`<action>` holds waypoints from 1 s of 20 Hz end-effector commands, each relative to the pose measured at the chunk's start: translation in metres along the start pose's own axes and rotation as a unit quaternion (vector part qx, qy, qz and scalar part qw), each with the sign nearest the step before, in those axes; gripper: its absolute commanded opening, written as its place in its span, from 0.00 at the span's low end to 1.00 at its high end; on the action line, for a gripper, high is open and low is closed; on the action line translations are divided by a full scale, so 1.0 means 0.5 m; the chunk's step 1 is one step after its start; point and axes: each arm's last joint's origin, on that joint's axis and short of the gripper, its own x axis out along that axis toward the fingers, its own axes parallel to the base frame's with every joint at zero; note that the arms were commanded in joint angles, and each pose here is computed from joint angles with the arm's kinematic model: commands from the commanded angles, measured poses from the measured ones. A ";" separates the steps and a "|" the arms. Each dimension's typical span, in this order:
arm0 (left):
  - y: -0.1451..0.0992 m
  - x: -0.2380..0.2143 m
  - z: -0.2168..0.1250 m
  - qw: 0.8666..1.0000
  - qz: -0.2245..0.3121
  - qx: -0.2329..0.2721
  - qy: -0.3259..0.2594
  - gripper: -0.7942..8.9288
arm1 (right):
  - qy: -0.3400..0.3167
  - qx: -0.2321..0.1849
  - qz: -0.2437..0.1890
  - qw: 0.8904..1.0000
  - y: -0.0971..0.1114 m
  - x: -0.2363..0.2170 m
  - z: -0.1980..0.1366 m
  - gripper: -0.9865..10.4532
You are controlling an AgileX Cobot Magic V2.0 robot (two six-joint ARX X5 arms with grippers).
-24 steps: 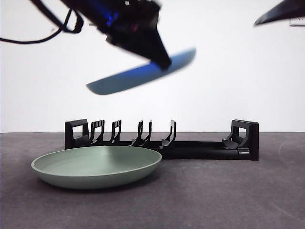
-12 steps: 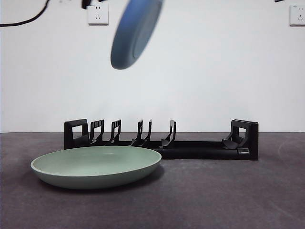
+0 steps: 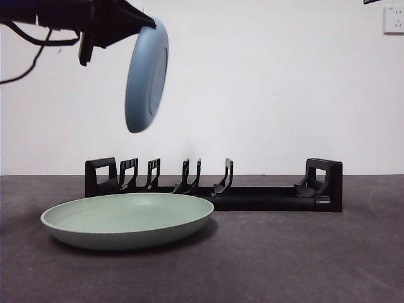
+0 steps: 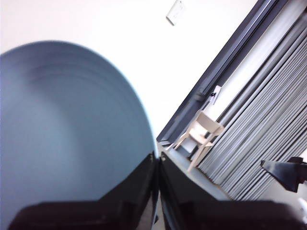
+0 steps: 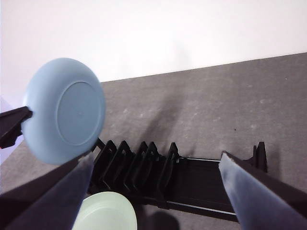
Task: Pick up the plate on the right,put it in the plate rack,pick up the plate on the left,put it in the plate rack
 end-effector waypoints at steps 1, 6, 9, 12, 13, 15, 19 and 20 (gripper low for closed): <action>0.010 0.007 -0.005 1.000 -0.011 -0.028 -0.006 0.07 | -0.001 -0.005 -0.002 1.000 -0.001 0.003 0.001 0.47; 0.045 0.021 -0.030 0.998 0.000 -0.057 0.001 0.07 | 0.001 -0.008 -0.003 1.000 -0.002 0.006 0.000 0.47; 0.060 0.025 -0.041 0.998 0.012 -0.064 0.004 0.07 | 0.002 -0.013 -0.003 1.000 -0.002 0.007 0.000 0.47; 0.069 0.027 -0.047 0.998 0.022 -0.062 0.004 0.07 | 0.003 -0.013 -0.003 1.000 -0.003 0.008 -0.001 0.47; 0.071 0.028 -0.049 0.998 0.025 -0.058 0.005 0.07 | 0.003 -0.013 -0.003 1.000 -0.003 0.008 -0.001 0.47; 0.076 0.028 -0.053 0.997 0.038 -0.060 0.006 0.07 | 0.004 -0.013 -0.003 1.000 -0.003 0.009 -0.001 0.47; 0.083 0.027 -0.062 0.997 0.058 -0.052 0.022 0.07 | 0.004 -0.013 -0.005 1.000 -0.004 0.010 -0.001 0.47; 0.085 0.027 -0.065 0.996 0.065 -0.055 0.028 0.07 | 0.004 -0.013 -0.005 1.000 -0.004 0.010 -0.001 0.47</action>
